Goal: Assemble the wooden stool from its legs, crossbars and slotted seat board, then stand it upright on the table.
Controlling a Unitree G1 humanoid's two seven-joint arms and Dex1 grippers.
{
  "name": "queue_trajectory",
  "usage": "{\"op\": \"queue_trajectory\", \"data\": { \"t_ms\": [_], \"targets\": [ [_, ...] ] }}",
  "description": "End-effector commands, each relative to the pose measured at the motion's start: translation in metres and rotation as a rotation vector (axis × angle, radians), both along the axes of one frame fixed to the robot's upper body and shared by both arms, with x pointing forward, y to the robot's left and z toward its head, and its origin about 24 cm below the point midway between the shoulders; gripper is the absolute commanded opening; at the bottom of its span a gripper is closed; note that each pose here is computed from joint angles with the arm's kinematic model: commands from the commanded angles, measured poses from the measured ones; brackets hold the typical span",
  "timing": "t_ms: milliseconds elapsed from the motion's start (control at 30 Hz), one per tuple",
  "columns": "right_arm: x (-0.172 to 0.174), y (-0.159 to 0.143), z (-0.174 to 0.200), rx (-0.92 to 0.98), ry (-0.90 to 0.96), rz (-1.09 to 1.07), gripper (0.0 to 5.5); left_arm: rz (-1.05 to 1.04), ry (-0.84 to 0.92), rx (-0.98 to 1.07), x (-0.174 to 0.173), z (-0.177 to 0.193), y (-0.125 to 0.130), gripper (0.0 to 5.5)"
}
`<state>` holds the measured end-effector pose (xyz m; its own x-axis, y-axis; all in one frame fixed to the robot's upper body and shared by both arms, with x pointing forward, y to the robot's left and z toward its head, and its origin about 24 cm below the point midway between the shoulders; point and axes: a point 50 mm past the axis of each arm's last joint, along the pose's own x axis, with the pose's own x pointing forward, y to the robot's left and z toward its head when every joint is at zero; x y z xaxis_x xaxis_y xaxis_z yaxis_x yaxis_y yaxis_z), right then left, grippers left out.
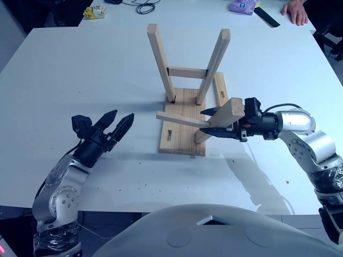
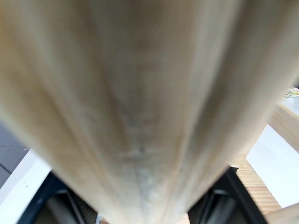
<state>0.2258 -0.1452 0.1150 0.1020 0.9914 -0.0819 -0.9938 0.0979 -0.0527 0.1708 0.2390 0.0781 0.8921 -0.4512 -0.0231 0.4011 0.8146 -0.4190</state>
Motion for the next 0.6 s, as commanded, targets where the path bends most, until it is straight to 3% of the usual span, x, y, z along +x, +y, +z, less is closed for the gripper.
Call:
{"op": "queue_trajectory", "data": {
  "t_ms": [33, 367, 500, 600],
  "targets": [
    [0.001, -0.017, -0.041, -0.201, 0.189, -0.090, 2.04, 0.051, 0.001, 0.002, 0.002, -0.002, 0.003, 4.36],
    [0.018, -0.022, -0.017, -0.156, 0.170, -0.094, 3.62, 0.136, 0.027, -0.009, -0.008, -0.020, 0.009, 4.36],
    [0.012, -0.044, -0.029, -0.315, 0.164, -0.104, 4.23, 0.151, 0.030, -0.017, -0.012, -0.024, 0.006, 4.36],
    [0.005, -0.071, -0.039, -0.476, 0.153, -0.103, 4.25, 0.170, 0.049, -0.015, -0.019, -0.029, 0.002, 4.36]
  ]
}}
